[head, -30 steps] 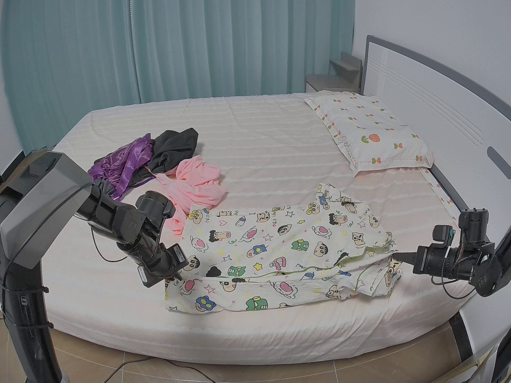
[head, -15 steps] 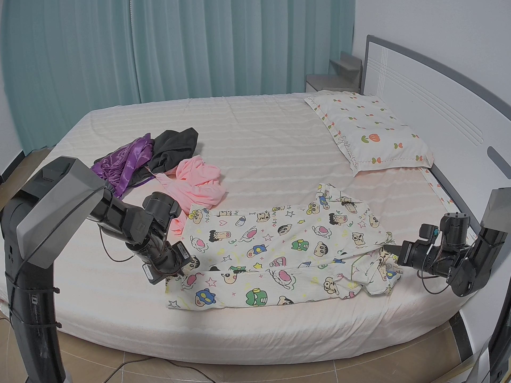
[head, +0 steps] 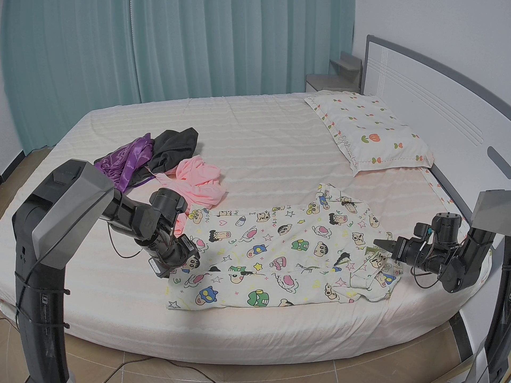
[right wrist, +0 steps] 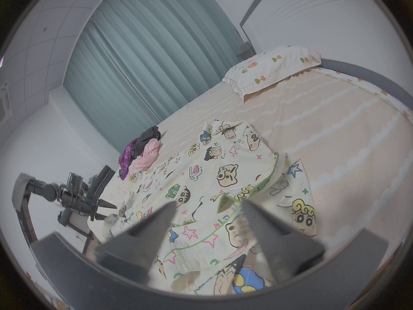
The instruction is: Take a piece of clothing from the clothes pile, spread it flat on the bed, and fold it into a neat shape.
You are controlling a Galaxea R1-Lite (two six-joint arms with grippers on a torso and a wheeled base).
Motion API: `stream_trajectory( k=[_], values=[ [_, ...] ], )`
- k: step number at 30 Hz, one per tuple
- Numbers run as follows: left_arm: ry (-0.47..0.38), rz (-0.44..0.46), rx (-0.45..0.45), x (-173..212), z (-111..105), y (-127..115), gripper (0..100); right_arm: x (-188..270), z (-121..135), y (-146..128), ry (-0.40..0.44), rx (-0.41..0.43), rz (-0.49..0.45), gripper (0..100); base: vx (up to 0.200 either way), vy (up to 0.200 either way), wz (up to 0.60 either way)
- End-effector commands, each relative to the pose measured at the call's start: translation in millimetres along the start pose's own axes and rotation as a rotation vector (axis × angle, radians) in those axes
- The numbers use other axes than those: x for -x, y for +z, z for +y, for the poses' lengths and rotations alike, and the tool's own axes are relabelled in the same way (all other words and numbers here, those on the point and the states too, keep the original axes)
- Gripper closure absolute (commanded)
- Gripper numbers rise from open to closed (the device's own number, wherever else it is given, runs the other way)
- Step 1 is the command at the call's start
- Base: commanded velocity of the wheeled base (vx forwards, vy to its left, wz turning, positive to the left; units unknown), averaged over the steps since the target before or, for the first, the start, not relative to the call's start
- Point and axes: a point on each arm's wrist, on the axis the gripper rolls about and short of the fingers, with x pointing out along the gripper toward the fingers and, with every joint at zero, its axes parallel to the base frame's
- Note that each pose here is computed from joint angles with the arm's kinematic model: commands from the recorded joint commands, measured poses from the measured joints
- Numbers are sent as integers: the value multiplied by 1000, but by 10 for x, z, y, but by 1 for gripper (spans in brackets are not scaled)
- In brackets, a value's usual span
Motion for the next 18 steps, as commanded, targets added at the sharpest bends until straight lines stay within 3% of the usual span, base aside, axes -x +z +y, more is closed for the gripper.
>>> stream_trajectory(
  k=[1, 6, 11, 18],
  values=[
    [1, -16, 28, -69, 18, 103, 0, 76, -99, 73, -27, -70, -67, 0, 0, 0, 0],
    [-47, -20, 77, 147, 106, 282, 0, 369, -30, 15, -55, -160, -112, 0, 0, 0, 0],
    [-216, 40, 144, 636, 279, 373, 0, 585, 226, -135, -34, -306, -120, 0, 0, 0, 0],
    [-394, 0, 142, 908, 639, 33, 0, 509, 482, -341, -99, -407, -139, 0, 0, 0, 0]
  ],
)
